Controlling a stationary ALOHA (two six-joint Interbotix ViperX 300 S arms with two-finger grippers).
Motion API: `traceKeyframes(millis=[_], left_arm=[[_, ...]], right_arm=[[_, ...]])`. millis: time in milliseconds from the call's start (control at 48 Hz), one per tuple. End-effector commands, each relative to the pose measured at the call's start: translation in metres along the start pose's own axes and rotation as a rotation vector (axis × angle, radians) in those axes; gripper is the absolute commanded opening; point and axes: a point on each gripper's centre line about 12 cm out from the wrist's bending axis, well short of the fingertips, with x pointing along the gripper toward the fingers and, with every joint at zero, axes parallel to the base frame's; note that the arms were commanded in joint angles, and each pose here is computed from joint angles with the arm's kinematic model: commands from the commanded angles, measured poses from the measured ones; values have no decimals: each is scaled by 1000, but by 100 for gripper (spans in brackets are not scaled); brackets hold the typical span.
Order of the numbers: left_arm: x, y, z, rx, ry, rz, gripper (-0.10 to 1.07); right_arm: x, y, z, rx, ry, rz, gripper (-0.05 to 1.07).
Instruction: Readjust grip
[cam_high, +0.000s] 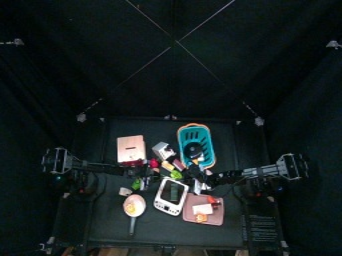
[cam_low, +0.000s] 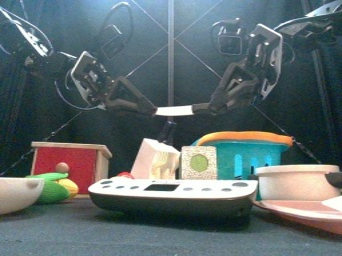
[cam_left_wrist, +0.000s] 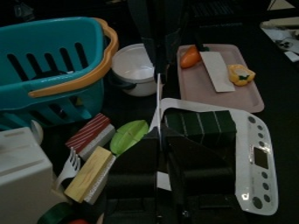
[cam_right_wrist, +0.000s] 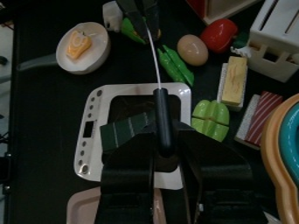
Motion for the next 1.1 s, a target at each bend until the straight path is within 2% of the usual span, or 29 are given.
traceKeyframes(millis=[0, 250, 479, 562, 792, 1083], left_arm=[[4, -1, 3, 0, -4, -4, 43], [20, -7, 0, -15, 5, -23, 43], [26, -6, 2, -116, -60, 12, 43], [25, -9, 0, -130, -77, 15, 42], [29, -23, -6, -83, -63, -42, 42], [33, -25, -7, -64, -58, -56, 42]], right_arm=[[-12, 1, 5, 21, -32, 10, 51], [-9, -4, -6, -4, 0, -11, 51], [-9, -10, -12, -80, 13, -66, 51], [-9, -11, -13, -87, 16, -73, 51], [-9, -10, -11, -89, 12, -72, 51], [-9, -11, -13, -88, 16, -74, 51]])
